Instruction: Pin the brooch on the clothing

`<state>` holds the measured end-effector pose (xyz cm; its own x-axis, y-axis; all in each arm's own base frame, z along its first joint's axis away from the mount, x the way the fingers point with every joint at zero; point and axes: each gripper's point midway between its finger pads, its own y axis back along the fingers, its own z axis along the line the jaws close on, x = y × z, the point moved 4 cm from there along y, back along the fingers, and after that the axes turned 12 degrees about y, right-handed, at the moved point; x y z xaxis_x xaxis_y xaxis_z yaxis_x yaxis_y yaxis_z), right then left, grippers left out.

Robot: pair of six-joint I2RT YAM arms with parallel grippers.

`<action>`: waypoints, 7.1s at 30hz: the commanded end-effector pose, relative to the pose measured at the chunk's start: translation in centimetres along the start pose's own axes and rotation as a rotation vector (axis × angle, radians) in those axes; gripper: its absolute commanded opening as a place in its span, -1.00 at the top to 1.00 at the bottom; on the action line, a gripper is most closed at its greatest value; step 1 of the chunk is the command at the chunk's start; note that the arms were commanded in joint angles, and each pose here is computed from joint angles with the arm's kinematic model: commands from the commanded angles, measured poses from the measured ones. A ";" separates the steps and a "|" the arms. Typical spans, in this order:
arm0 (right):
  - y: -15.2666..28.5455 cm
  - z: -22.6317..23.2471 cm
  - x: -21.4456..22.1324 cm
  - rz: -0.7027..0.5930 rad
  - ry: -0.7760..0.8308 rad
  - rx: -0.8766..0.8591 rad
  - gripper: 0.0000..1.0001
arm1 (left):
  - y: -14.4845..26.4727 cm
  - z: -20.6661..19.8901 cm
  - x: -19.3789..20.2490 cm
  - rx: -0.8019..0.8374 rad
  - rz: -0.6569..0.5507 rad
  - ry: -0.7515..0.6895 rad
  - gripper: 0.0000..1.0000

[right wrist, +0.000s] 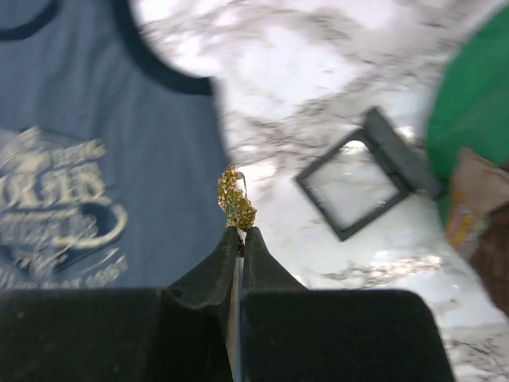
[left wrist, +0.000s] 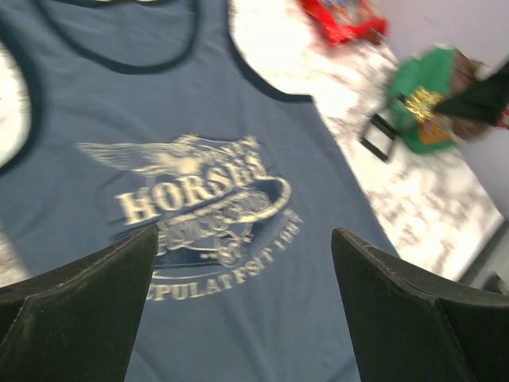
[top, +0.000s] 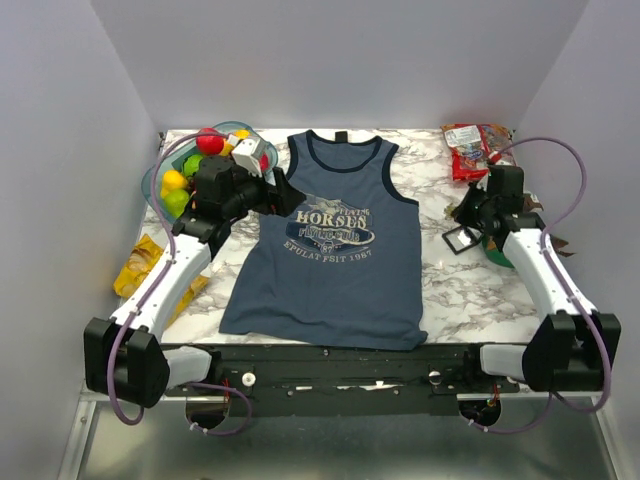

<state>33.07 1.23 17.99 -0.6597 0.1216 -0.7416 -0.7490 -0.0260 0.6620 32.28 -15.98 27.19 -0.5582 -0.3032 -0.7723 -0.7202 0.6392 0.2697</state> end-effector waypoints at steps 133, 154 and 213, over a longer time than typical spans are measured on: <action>6.6 30.3 5.0 0.084 -0.380 -0.582 0.98 | -2.1 -10.9 11.4 0.139 0.289 -0.330 -0.06; 6.2 27.4 4.8 -0.013 -0.246 -0.662 0.99 | 1.4 -12.0 6.4 0.227 0.131 -0.289 -0.95; 16.9 25.6 -0.5 -0.456 -0.071 -1.074 0.28 | 3.1 -15.3 5.6 0.793 0.233 0.072 1.00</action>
<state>22.04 26.78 34.57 -0.3143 0.4390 -0.8418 -0.5592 -0.8021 -0.2095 20.66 -26.53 32.17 -0.7364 -0.1263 -0.6647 -0.0980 0.9920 -0.0800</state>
